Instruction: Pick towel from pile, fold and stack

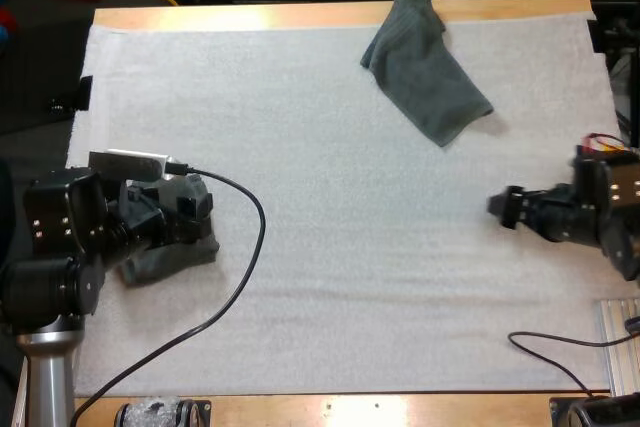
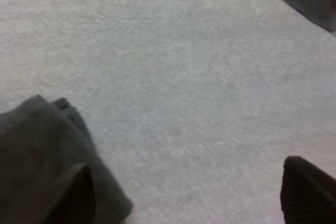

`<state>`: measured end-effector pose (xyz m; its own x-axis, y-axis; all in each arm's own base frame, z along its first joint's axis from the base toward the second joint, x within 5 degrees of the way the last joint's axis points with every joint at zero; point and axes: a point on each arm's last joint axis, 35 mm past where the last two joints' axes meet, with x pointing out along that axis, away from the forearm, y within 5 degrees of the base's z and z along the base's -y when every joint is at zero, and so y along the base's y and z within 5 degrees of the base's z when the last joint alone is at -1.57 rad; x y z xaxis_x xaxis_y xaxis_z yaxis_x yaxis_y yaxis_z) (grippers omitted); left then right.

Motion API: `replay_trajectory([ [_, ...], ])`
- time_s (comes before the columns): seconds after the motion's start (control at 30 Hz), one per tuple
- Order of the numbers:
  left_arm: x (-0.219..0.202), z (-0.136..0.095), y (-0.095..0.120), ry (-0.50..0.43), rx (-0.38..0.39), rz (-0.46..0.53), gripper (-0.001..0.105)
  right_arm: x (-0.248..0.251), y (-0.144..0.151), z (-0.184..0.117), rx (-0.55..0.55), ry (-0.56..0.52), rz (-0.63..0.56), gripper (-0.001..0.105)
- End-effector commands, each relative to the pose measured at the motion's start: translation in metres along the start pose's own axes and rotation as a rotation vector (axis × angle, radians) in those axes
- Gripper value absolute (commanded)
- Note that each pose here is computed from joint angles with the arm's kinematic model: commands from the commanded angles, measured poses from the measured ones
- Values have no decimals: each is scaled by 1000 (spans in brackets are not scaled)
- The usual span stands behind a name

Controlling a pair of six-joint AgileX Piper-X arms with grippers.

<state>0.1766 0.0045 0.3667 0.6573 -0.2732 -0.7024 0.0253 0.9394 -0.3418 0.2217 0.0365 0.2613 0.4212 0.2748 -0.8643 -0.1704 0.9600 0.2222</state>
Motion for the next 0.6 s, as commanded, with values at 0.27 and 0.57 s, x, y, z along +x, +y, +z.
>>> replay_trajectory([
  [0.27,-2,-2,-5,-2,36,141,70,-31,-22,-13,-50,-6,-232,78],
  [0.57,-33,-13,-9,-108,75,216,70,-73,-10,-27,-102,-168,-259,78],
])
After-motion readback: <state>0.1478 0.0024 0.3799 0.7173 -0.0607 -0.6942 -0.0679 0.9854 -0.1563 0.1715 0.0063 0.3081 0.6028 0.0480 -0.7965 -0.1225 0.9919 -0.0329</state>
